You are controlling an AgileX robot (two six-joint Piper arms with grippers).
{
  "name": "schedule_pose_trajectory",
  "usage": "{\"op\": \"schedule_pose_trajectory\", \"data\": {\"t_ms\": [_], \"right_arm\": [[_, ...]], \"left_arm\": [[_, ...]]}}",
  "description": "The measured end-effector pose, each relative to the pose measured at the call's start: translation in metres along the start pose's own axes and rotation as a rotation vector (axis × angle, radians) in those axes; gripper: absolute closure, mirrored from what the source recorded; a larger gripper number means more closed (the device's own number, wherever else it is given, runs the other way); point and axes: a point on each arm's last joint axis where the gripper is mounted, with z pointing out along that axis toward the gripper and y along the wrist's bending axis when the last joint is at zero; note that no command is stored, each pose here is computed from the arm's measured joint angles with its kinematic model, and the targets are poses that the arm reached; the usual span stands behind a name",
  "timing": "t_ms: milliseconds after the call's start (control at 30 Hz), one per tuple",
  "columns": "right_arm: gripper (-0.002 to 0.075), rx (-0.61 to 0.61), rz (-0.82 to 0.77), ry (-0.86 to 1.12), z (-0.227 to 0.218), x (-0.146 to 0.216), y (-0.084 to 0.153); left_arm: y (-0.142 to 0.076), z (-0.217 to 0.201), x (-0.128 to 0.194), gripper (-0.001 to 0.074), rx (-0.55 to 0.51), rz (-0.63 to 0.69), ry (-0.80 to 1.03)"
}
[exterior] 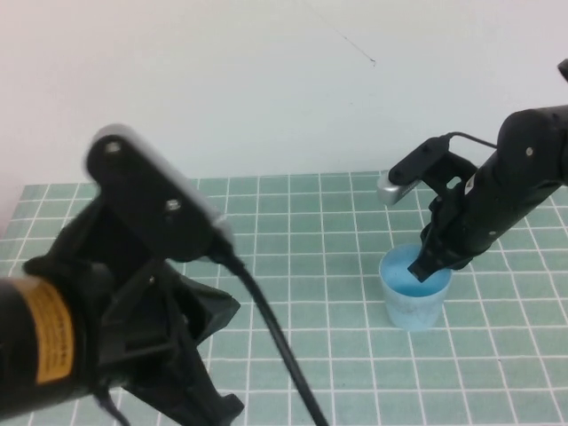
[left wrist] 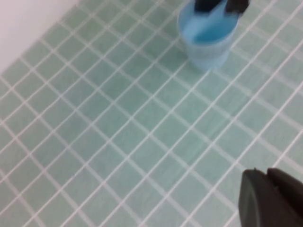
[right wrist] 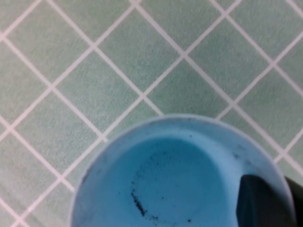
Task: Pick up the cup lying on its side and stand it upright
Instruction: Stand the fallen cup upright
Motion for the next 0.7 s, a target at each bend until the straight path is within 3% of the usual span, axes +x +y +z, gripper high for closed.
{"op": "schedule_pose_trajectory", "data": {"t_ms": [167, 267, 533, 700], "right_arm": [[0.0492, -0.016, 0.099, 0.005, 0.006, 0.001, 0.001], [0.0452, -0.01, 0.119, -0.001, 0.002, 0.0, 0.001], [0.0454, 0.019, 0.103, 0.009, -0.056, -0.003, 0.003], [0.0551, 0.087, 0.074, -0.018, -0.124, 0.008, 0.009]], "left_arm": [[-0.007, 0.007, 0.004, 0.0735, 0.055, -0.052, -0.078], [-0.01, 0.013, 0.008, 0.0735, 0.074, -0.06, -0.101], [-0.014, 0.02, 0.011, 0.0735, 0.094, -0.062, -0.145], [-0.017, 0.014, -0.01, 0.0735, 0.155, -0.123, -0.375]]}}
